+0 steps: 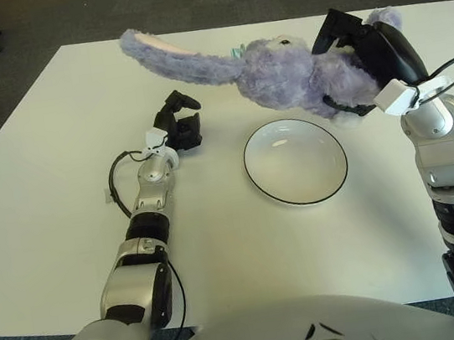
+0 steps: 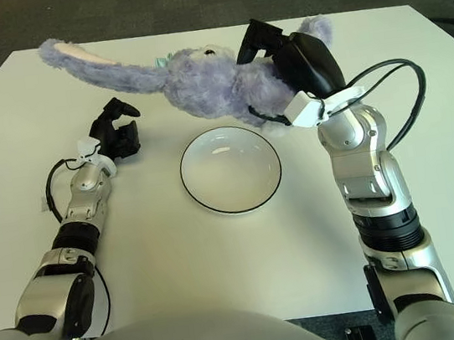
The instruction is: Put the doll into the plate.
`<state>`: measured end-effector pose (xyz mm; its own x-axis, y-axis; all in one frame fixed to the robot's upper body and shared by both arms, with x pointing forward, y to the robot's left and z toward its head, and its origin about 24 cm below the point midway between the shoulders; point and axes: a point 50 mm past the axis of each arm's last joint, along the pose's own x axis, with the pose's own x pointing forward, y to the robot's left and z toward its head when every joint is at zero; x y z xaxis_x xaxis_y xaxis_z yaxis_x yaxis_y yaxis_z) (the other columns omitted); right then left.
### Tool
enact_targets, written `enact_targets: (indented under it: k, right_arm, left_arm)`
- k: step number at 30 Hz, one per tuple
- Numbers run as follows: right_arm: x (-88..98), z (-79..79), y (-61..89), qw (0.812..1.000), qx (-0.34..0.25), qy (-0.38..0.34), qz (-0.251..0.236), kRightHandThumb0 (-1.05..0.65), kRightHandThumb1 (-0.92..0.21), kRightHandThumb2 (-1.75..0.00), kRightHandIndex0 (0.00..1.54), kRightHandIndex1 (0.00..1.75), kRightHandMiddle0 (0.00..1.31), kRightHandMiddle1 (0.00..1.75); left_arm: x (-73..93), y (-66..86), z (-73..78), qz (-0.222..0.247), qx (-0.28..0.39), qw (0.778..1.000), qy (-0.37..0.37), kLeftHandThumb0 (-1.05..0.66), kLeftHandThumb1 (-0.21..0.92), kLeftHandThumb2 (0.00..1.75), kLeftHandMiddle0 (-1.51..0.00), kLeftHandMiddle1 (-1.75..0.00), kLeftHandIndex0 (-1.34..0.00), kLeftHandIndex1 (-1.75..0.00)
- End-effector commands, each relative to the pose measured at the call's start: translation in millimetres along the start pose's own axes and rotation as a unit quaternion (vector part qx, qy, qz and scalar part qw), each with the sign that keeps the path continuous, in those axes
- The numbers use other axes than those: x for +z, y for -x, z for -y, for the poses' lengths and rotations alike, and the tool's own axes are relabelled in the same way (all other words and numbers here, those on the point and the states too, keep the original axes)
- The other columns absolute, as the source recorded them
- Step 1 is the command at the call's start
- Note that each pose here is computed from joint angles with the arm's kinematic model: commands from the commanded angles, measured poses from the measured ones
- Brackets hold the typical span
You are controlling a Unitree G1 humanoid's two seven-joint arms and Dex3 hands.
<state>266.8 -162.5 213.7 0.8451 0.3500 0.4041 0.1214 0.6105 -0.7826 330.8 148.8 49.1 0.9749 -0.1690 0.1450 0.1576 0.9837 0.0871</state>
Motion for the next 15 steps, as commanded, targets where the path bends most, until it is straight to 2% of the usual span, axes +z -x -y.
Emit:
enact_targets:
  k: [1,15]
  right_arm:
    - [3.0,1.3,0.8,1.0,-0.003,-0.009,0.009,0.0,0.01,-1.67,0.88,1.67,0.63,1.75]
    - [4.9,-2.0,2.0,1.0,0.001,0.009,0.024,0.0,-0.01,-1.64,0.87,1.65,0.62,1.75]
  left_arm:
    - [-24.3,16.7,2.8,-0.049,-0.002,0.999,0.008,-0.42,0.51,1.07,-1.17,-1.75,-0.46,-1.75]
    - [-24.1,16.7,1.9,-0.049,-0.002,0.999,0.009,-0.42,0.5,1.09,-1.17,-1.75,-0.47,-1.75]
